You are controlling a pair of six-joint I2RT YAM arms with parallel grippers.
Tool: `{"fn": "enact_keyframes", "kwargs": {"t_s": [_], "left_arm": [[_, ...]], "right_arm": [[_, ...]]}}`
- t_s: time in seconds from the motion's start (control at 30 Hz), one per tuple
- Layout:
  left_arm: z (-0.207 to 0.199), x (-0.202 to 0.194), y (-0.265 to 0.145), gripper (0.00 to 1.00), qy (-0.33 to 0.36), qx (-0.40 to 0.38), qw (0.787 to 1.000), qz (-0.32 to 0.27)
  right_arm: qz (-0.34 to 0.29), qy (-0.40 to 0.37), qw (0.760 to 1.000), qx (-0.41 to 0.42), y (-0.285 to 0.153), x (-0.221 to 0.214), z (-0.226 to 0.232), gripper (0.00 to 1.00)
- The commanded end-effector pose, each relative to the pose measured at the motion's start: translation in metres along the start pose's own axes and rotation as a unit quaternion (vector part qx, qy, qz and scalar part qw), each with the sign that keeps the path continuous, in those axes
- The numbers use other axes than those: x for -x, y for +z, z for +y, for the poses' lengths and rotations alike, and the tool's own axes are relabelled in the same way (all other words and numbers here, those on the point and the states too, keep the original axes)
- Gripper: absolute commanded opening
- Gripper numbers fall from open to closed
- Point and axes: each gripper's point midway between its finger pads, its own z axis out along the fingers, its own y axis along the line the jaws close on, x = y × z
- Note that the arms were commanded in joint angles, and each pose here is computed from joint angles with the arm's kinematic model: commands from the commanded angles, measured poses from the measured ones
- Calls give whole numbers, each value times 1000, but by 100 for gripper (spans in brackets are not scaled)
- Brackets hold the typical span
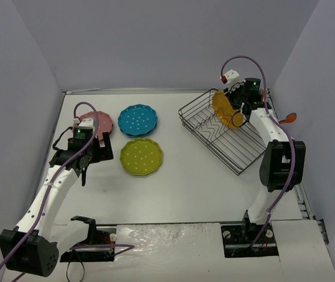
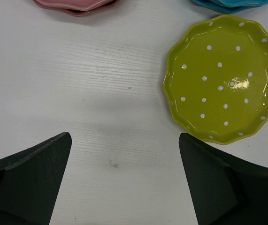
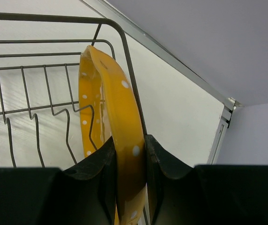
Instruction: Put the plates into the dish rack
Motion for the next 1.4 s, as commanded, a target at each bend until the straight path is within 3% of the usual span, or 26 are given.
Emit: {"fn": "enact_keyframes", "kwargs": {"t_s": [0.0,0.1,0.3,0.53,0.7,0.8,0.9,1.1,1.37], "left_arm": [[-2,21,-5,97,-8,-3,999,-35],[-3,20,-4,97,-10,-4,999,-32],[-3,18,-2,97,-16,-4,1000,-26],[-10,6,6,97,-52,-13,999,-3],[-23,-10,21,97,-109,-35,993,28],[-28,-22,35,97,-149,-41,987,41],[-34,-23,51,97,-171,-46,983,42],[-51,-25,79,97,-198,-64,976,65],[-59,-36,111,91,-197,-38,974,102]], "right_arm": [[-124,6,991,-55,-15,72,-35,34],[-131,10,990,-60,-22,78,-39,51],[-154,33,985,-75,-44,96,-45,68],[-256,145,951,-90,-127,155,-43,91],[-299,223,928,-20,-167,184,27,98],[-344,272,897,57,-188,187,86,100],[-345,329,873,107,-197,181,129,100],[-304,349,872,158,-201,154,200,100],[-262,380,862,207,-194,117,252,100]]}}
